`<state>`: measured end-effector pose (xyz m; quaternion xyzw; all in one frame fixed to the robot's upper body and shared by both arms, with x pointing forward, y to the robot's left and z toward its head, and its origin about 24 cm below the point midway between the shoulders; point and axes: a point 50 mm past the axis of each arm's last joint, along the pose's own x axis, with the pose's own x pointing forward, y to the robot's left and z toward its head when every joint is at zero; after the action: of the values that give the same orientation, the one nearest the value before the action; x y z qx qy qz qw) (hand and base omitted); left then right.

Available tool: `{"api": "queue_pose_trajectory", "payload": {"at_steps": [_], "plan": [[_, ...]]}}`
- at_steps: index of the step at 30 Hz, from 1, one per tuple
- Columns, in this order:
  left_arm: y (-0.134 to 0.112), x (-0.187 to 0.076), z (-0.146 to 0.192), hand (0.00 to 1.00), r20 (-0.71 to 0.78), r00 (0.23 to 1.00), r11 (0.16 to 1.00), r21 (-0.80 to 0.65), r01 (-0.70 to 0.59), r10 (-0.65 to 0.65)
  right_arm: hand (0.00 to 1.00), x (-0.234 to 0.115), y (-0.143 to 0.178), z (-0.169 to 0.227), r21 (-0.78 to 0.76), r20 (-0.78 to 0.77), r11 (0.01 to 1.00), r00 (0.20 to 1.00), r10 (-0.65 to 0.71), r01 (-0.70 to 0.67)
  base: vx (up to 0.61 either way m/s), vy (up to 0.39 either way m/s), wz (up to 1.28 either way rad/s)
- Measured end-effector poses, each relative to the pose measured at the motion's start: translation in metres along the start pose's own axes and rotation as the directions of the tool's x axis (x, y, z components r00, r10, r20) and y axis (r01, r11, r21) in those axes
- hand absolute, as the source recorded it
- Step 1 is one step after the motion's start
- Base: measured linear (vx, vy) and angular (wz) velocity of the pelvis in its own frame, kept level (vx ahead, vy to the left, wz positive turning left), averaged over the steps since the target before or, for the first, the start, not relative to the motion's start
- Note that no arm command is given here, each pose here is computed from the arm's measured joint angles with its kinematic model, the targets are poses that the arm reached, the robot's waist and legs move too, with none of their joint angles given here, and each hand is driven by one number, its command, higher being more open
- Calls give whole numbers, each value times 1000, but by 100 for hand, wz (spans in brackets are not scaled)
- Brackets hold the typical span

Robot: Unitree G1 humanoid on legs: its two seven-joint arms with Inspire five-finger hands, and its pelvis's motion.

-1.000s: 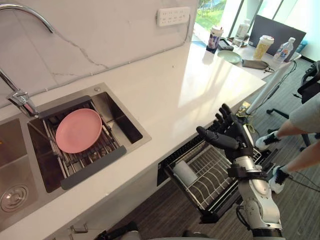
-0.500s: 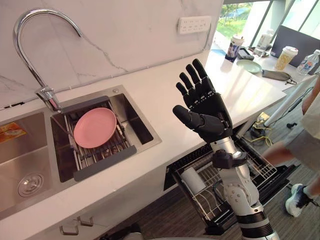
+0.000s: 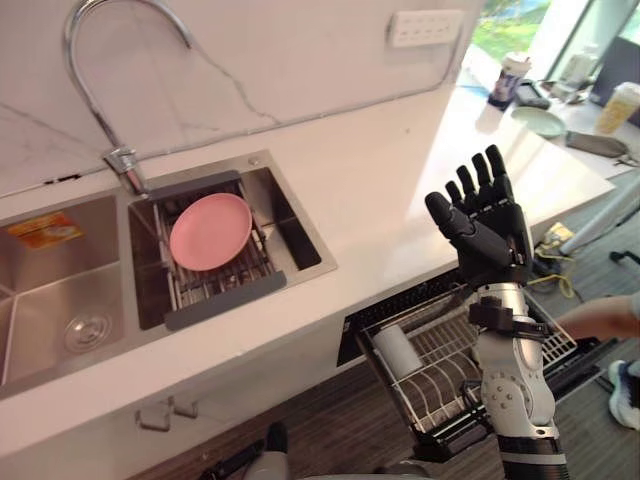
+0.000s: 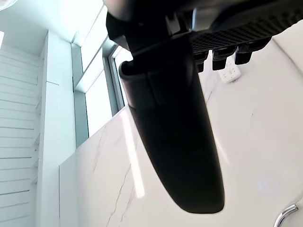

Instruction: Walk over to the sink, pick up the cup, carry it to the dishwasher, place the cup inside the dishwasher, then close the dishwasher door

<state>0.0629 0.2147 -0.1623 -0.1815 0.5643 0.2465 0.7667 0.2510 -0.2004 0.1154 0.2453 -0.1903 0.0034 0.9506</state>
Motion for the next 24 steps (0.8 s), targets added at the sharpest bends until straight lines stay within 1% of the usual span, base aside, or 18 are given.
{"api": "queue_pose_trajectory", "payload": {"at_steps": [3, 5, 7, 9, 12, 16, 19, 22, 24], "plan": [[1, 0, 0, 100, 3, 1000, 999, -45, 10, -10, 100, 0, -1, -2, -34, -7, 999, 999, -38, 37, -21, -24, 103], [5, 0, 0, 100, 3, 1000, 999, -43, 28, -27, 100, 0, -11, 2, -82, 8, 991, 995, -104, 105, 28, 82, 135], [7, 0, 0, 100, -3, 999, 999, -33, 33, -33, 100, -1, -16, 5, -86, 20, 986, 990, -138, 140, 77, 184, 75], [5, 1, 1, 100, -13, 999, 999, -7, 33, -33, 100, -1, -20, 9, -91, 41, 983, 987, -155, 158, 106, 244, 51], [-5, 3, 13, 100, 3, 998, 995, 80, 62, -63, 100, -3, -26, 12, -67, 77, 974, 975, -210, 215, 68, 345, 56], [-12, 3, 14, 100, -5, 998, 991, 117, 70, -70, 100, -13, -36, 2, -53, 42, 956, 957, -288, 290, 37, 282, 49], [-6, 3, 13, 100, -32, 999, 992, 118, 46, -43, 100, -26, -40, -6, -57, 5, 948, 950, -313, 313, 104, 116, 72], [-1, 3, 11, 100, -39, 999, 992, 120, 36, -32, 100, -26, -39, -4, -73, 14, 959, 962, -274, 274, 145, -22, 56], [3, 2, 8, 100, -46, 998, 998, 55, 39, -37, 100, -25, -40, -2, -75, 24, 959, 962, -270, 272, 181, -74, 35]]}}
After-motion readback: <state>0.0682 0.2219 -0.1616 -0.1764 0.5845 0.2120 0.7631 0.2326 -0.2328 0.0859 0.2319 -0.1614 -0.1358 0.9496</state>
